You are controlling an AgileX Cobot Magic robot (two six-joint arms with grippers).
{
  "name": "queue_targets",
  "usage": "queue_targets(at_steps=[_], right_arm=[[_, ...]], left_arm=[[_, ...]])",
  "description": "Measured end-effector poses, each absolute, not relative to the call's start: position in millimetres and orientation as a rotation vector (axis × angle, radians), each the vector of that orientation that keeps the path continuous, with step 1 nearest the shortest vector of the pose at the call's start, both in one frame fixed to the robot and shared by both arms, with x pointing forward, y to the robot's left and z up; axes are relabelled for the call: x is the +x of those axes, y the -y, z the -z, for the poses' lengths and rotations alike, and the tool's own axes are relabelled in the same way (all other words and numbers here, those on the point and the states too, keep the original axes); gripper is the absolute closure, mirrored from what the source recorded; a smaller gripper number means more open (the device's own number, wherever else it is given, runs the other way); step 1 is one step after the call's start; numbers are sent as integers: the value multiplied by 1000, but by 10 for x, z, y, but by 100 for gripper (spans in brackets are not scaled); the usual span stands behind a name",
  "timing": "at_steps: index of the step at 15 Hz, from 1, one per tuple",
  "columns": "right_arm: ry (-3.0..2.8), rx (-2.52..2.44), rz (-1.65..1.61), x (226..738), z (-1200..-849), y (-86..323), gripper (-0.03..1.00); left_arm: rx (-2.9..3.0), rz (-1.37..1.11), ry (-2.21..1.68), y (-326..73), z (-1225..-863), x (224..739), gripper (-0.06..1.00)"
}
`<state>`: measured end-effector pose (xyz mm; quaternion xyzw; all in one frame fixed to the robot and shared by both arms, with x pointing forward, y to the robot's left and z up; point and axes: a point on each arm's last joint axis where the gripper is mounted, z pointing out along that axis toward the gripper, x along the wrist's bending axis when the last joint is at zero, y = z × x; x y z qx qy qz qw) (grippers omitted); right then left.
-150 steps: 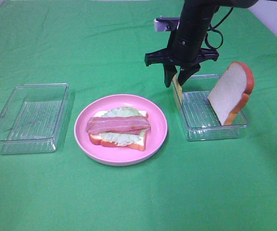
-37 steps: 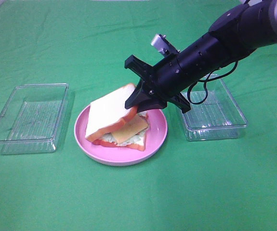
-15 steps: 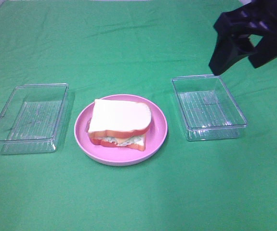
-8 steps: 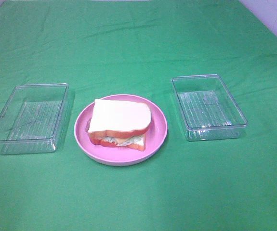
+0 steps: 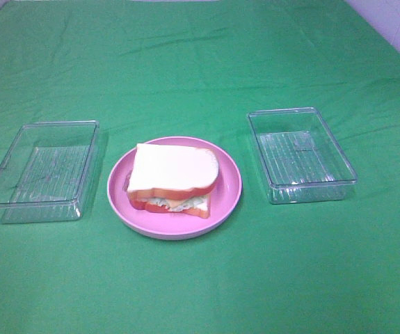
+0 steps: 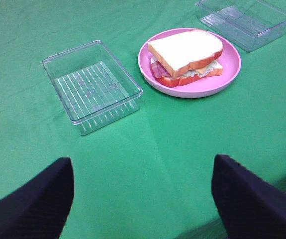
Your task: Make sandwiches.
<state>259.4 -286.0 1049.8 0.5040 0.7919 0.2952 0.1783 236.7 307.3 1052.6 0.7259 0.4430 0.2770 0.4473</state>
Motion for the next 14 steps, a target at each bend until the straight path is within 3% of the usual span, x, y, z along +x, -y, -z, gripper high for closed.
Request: queue_targets(at_steps=[14], right_arm=[[-2177, 1284, -968, 2461, -10457, 2893, 24]], left_arm=[[1792, -692, -1107, -3072, -10526, 2366, 21]])
